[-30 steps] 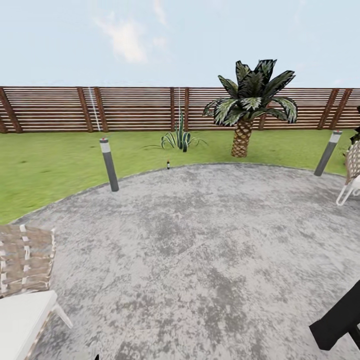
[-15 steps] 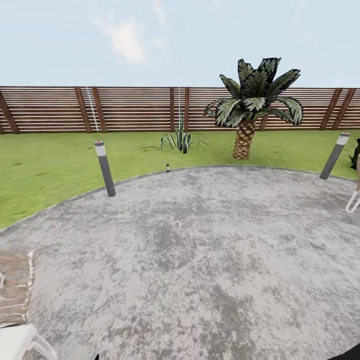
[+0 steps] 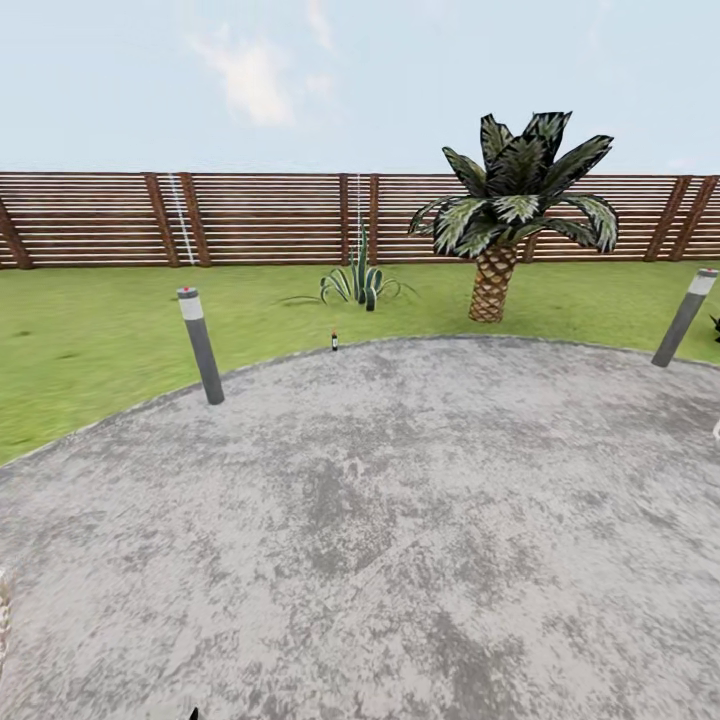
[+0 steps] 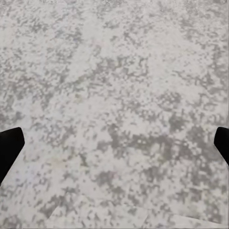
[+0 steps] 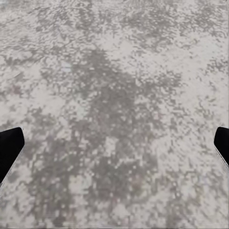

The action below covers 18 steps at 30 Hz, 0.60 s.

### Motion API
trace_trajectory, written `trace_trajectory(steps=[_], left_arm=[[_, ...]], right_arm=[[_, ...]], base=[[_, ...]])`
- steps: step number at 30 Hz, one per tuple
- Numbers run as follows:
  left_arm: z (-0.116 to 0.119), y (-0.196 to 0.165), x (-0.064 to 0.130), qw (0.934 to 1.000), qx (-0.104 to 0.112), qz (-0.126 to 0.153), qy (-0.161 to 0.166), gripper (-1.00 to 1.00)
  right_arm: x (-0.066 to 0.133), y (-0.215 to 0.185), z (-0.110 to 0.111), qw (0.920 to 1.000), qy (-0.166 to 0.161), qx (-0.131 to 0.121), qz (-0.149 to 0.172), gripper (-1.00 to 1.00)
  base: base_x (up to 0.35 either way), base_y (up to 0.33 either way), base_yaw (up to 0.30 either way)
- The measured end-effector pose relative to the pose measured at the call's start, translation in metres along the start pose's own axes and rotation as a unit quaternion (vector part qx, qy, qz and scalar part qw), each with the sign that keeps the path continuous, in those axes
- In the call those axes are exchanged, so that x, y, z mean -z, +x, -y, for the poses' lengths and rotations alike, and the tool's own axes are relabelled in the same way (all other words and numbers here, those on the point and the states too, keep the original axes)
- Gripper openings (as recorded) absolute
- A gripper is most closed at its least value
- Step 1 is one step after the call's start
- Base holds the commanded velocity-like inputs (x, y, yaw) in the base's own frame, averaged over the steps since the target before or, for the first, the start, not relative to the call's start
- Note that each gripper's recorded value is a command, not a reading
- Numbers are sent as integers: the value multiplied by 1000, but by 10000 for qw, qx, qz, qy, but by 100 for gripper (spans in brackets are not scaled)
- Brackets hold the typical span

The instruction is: In the garden, pick up the pesticide atomizer on the floor and spray pesticide onto both trees until each tree trunk is fully covered.

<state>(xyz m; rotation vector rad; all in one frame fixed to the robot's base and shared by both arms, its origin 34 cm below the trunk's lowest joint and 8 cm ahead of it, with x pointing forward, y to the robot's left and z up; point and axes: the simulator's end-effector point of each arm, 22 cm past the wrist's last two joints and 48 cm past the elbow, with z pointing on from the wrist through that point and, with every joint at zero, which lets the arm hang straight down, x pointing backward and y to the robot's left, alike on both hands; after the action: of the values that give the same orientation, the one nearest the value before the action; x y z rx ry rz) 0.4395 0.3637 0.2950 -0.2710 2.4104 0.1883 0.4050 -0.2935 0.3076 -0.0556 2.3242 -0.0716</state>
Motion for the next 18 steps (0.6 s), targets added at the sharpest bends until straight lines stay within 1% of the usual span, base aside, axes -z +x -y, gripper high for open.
trace_trajectory(steps=[18], left_arm=[[0, 0, 0, 10000, -1, 0, 3, 100]], right_arm=[[0, 0, 0, 10000, 0, -1, 2, 100]], base=[[340, 0, 0]])
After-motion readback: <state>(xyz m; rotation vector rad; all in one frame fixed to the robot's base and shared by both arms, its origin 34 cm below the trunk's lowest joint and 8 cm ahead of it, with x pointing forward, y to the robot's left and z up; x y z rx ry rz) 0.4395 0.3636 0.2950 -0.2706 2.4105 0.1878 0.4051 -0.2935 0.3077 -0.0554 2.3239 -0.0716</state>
